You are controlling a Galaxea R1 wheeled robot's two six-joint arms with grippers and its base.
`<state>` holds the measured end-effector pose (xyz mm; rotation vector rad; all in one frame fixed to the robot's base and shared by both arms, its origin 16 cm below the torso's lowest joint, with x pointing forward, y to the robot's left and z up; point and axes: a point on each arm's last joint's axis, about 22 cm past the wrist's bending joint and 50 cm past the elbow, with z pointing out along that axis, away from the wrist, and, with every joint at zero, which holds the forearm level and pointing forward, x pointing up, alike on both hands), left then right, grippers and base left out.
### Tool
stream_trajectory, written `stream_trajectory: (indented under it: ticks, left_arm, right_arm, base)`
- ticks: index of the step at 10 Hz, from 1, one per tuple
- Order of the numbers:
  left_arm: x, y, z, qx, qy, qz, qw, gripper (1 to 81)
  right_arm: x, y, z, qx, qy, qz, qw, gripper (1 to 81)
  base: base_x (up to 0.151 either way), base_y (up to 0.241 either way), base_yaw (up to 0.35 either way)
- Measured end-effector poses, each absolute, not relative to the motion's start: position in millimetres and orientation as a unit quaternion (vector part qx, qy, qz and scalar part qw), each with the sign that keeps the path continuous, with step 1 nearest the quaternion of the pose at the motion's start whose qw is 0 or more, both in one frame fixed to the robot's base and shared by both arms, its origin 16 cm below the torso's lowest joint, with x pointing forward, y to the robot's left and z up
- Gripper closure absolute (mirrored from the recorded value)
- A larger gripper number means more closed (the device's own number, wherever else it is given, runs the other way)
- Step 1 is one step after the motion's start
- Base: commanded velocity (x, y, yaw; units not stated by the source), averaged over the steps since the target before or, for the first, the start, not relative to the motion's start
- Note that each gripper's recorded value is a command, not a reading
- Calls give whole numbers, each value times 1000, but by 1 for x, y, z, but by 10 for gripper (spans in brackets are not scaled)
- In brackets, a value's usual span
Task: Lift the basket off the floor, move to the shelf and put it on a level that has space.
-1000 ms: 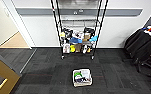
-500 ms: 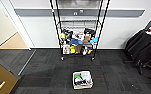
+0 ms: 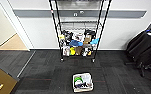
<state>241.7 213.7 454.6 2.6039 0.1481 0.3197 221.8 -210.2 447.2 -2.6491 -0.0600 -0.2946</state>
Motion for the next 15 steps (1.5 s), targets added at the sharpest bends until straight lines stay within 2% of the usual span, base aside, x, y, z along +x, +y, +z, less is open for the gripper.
stream_trajectory:
  ticks: [4, 15]
  left_arm:
    - [241, 214, 455, 958, 55, 117, 254, 10]
    - [238, 213, 455, 959, 55, 115, 255, 10]
  right_arm:
    - [221, -216, 445, -967, -22, -107, 230, 10]
    - [220, -221, 444, -968, -21, -106, 225, 10]
  base:
    - [101, 0, 0]
    - [101, -70, 0]
